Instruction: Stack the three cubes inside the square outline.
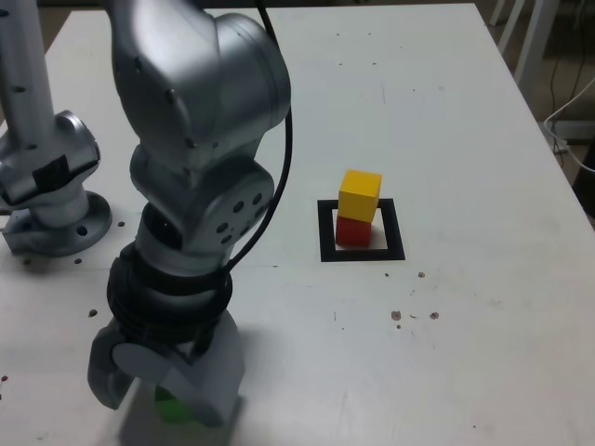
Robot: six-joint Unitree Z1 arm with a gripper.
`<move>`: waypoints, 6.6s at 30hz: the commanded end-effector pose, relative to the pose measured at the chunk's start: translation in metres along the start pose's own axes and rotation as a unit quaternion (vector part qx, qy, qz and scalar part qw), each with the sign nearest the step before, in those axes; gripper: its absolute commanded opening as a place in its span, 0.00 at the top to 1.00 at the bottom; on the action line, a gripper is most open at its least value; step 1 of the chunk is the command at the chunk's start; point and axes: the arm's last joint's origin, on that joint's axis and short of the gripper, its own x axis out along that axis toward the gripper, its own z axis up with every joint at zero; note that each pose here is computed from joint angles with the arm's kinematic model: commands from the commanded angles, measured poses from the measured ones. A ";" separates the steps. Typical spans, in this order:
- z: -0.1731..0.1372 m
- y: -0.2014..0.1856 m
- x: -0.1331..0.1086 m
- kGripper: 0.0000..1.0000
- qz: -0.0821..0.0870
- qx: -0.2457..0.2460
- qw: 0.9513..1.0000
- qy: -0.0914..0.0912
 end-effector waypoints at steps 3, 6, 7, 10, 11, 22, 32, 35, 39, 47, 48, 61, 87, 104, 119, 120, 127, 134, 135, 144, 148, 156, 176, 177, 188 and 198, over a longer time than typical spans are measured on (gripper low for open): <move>0.001 0.000 -0.001 0.63 0.002 0.002 1.000 -0.002; 0.001 0.000 -0.002 0.69 0.003 0.004 1.000 -0.004; 0.001 0.000 -0.002 0.70 0.003 0.004 1.000 -0.004; 0.001 0.000 -0.002 0.70 0.002 0.004 1.000 -0.004; 0.000 0.000 -0.002 0.70 0.002 0.004 1.000 -0.003; 0.000 0.000 -0.002 0.70 0.000 0.005 1.000 -0.002; -0.003 0.001 -0.004 0.70 0.006 0.004 1.000 -0.002; -0.006 0.003 -0.009 0.70 0.015 0.004 1.000 -0.003; -0.014 0.008 -0.020 0.70 0.033 -0.002 0.999 -0.010; -0.025 0.040 -0.049 0.70 0.076 -0.024 0.996 -0.027; -0.025 0.044 -0.053 0.70 0.078 -0.024 0.996 -0.029; -0.019 0.100 -0.104 0.70 0.066 -0.027 0.996 -0.055; 0.034 0.174 -0.162 0.70 0.064 0.041 0.993 -0.088; 0.055 0.196 -0.158 0.70 0.085 0.060 0.992 -0.070; 0.070 0.199 -0.152 0.70 0.086 0.061 0.992 -0.064; 0.071 0.199 -0.151 0.70 0.086 0.061 0.992 -0.064; 0.074 0.201 -0.149 0.70 0.090 0.061 0.992 -0.058; 0.074 0.202 -0.147 0.28 0.090 0.059 0.993 -0.052; 0.074 0.202 -0.146 0.20 0.090 0.059 0.993 -0.052; 0.073 0.202 -0.146 0.08 0.086 0.058 0.993 -0.048; 0.071 0.201 -0.146 0.08 0.085 0.055 0.994 -0.047; 0.043 0.199 -0.159 0.06 0.105 0.033 0.992 -0.065; -0.091 0.191 -0.131 0.00 0.106 -0.074 0.989 -0.072; -0.095 0.191 -0.126 0.00 0.105 -0.076 0.989 -0.070; -0.131 0.191 -0.066 0.01 0.078 -0.105 0.990 -0.055; -0.136 0.191 -0.036 0.01 0.050 -0.111 0.991 -0.059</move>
